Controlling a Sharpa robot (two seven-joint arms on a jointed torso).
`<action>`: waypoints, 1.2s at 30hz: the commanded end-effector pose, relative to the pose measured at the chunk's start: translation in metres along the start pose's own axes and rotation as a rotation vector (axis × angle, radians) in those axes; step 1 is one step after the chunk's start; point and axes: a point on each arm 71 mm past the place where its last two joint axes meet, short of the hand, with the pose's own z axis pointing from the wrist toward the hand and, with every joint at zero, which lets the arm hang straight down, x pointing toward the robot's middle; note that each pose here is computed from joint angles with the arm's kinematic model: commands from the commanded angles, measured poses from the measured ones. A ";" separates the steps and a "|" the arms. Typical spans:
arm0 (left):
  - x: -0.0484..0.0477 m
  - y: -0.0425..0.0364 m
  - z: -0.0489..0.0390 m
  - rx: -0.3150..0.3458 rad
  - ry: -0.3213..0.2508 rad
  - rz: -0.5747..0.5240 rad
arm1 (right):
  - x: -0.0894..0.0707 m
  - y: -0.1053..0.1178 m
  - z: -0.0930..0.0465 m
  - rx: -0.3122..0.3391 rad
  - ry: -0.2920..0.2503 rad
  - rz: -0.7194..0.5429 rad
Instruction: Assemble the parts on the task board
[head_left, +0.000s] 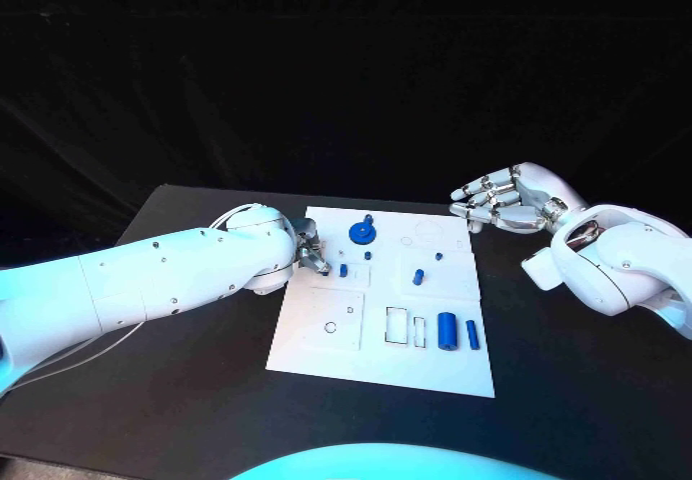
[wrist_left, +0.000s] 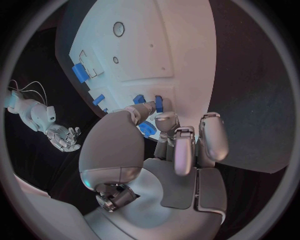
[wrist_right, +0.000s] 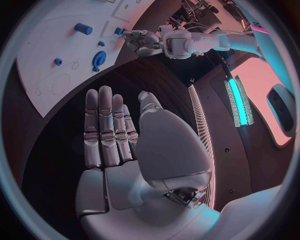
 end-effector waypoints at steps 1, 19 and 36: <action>0.0052 -0.0031 0.0000 0.011 0.021 0.011 | 0.001 0.001 0.000 -0.008 0.014 -0.002; 0.0042 -0.0006 0.0048 -0.007 0.038 0.015 | 0.001 0.000 0.000 -0.005 0.016 -0.002; 0.0025 0.0003 0.0074 -0.014 0.037 0.015 | 0.001 0.000 0.000 -0.003 0.018 -0.003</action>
